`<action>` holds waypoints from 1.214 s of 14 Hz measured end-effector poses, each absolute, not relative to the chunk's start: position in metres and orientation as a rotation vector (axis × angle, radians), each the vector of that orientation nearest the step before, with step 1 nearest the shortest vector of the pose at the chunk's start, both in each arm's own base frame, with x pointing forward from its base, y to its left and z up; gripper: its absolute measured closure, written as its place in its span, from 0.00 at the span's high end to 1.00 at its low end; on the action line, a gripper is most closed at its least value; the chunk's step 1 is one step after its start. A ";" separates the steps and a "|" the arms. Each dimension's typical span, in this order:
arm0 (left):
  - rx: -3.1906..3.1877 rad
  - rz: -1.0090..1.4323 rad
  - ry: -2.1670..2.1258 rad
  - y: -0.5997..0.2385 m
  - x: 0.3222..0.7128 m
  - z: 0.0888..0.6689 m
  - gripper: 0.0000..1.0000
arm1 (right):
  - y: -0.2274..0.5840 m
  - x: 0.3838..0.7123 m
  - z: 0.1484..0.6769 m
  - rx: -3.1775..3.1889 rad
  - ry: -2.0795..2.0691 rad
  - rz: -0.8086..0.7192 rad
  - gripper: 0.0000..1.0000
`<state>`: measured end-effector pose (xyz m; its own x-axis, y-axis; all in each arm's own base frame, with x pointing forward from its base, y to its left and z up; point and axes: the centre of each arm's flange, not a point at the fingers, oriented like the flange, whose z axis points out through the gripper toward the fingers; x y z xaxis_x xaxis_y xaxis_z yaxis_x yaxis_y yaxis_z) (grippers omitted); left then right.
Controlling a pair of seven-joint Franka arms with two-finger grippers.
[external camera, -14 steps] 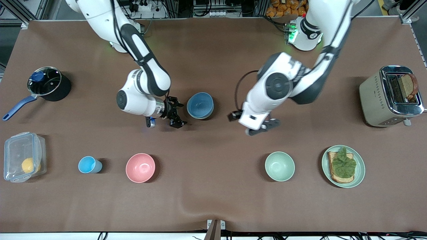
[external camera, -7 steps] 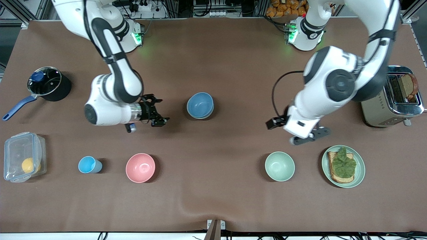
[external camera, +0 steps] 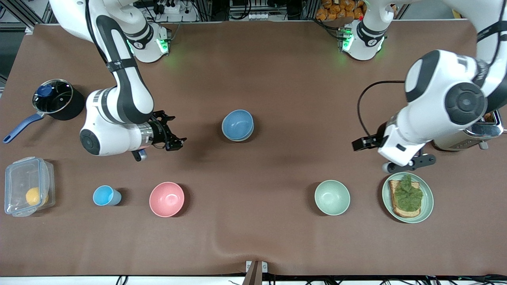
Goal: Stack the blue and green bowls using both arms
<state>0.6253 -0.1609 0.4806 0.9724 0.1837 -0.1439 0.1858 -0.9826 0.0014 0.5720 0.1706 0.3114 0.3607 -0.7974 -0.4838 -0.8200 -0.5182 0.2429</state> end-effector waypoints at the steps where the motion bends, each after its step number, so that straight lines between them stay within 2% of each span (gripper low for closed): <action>1: 3.119 -0.266 0.298 -0.151 0.623 0.478 1.00 | 0.162 0.575 0.319 -2.622 1.472 0.841 1.00; 4: 3.171 -0.454 0.338 -0.123 0.607 0.432 1.00 | 0.113 0.584 0.344 -2.708 1.271 0.792 1.00; 6: 3.207 -0.497 0.317 -0.103 0.600 0.412 1.00 | 0.062 0.589 0.362 -2.758 1.162 0.720 1.00; 9: 3.214 -0.375 0.278 -0.069 0.591 0.457 1.00 | 0.009 0.595 0.407 -2.837 1.002 0.565 1.00; 12: 3.211 -0.225 0.246 -0.072 0.573 0.514 1.00 | 0.012 0.596 0.465 -2.933 0.826 0.421 1.00; 17: 3.209 -0.140 0.156 -0.102 0.558 0.542 1.00 | 0.029 0.570 0.574 -3.014 0.687 0.161 1.00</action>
<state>0.5584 -0.1018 0.5420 0.9915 0.1001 -0.0835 0.0936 -0.9925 -0.0781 0.5700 0.0289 0.5738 0.8962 -0.4294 -0.1115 -0.4343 -0.9005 -0.0221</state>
